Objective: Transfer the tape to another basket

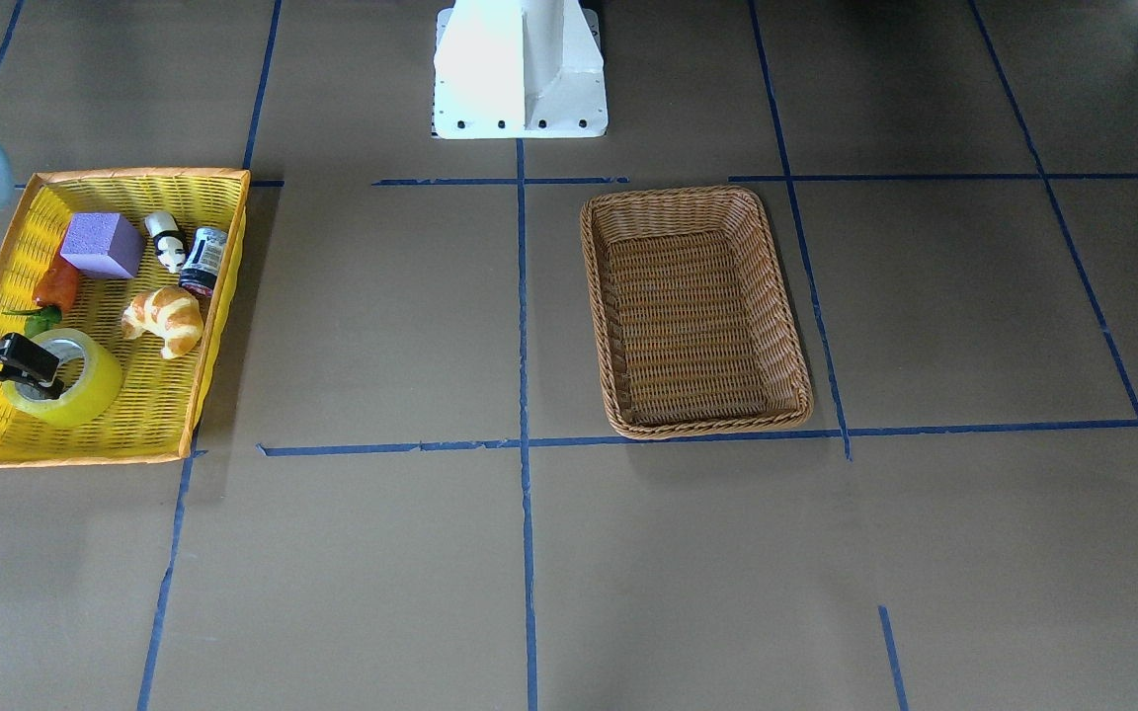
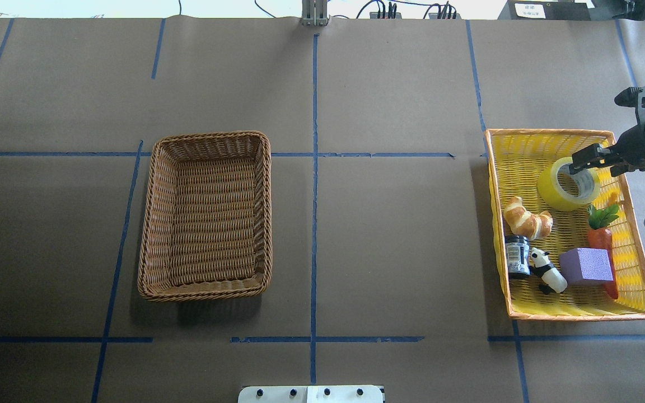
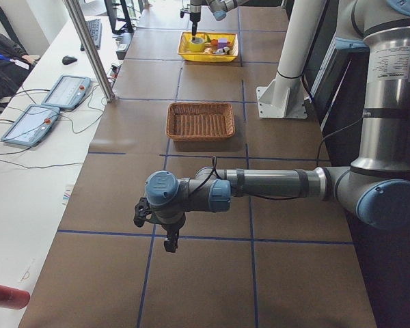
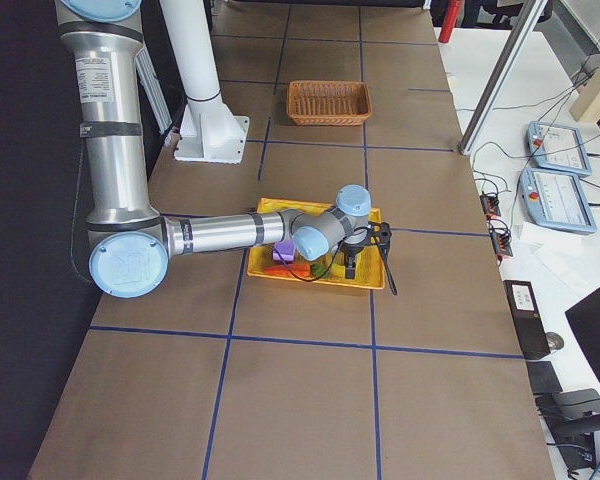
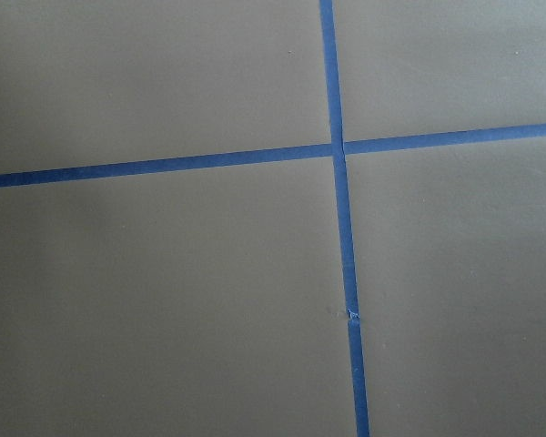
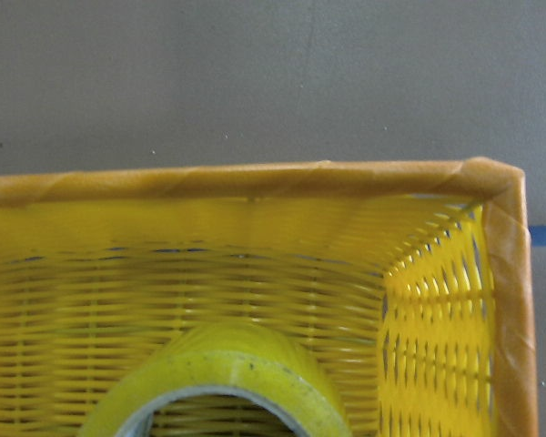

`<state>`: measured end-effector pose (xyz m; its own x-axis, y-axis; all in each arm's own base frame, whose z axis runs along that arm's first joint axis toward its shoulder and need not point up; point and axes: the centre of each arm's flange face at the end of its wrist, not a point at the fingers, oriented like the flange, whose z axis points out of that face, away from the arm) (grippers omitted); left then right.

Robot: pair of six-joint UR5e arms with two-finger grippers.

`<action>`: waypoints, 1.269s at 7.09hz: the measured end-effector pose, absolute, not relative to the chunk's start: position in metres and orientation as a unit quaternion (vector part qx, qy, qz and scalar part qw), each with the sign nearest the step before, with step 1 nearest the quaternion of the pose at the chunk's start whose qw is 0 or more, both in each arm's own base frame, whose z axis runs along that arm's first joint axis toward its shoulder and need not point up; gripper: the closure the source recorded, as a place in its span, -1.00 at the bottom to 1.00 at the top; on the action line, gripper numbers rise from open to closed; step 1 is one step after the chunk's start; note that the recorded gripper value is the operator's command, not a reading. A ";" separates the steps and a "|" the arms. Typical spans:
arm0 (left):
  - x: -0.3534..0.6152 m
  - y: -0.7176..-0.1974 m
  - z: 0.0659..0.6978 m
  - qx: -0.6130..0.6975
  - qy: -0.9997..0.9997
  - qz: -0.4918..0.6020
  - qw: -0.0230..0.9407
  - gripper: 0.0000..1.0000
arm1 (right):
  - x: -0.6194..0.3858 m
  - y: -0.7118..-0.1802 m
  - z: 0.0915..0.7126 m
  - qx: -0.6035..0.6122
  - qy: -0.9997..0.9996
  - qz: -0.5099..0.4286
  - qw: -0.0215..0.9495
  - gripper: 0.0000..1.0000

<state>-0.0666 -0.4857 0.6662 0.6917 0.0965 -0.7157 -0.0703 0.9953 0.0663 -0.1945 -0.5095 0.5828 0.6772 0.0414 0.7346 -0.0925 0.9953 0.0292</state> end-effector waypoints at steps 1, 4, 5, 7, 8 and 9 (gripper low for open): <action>-0.067 -0.486 0.666 0.017 0.390 0.045 0.920 -1.00 | -0.196 -0.504 0.587 0.027 -0.398 0.034 0.916 -0.99; -0.067 -0.486 0.665 0.018 0.390 0.046 0.920 -1.00 | -0.224 -0.492 0.599 0.019 -0.379 0.017 0.925 -0.97; -0.067 -0.486 0.665 0.019 0.390 0.046 0.920 -1.00 | -0.229 -0.491 0.603 0.018 -0.374 0.014 0.927 -0.83; -0.067 -0.486 0.664 0.019 0.390 0.046 0.920 -1.00 | -0.232 -0.492 0.604 0.017 -0.374 0.011 0.927 -0.33; -0.067 -0.486 0.664 0.019 0.390 0.046 0.920 -1.00 | -0.232 -0.492 0.602 0.018 -0.376 0.010 0.926 -0.06; -0.067 -0.486 0.664 0.019 0.390 0.045 0.920 -1.00 | -0.232 -0.492 0.600 0.020 -0.377 0.010 0.926 0.14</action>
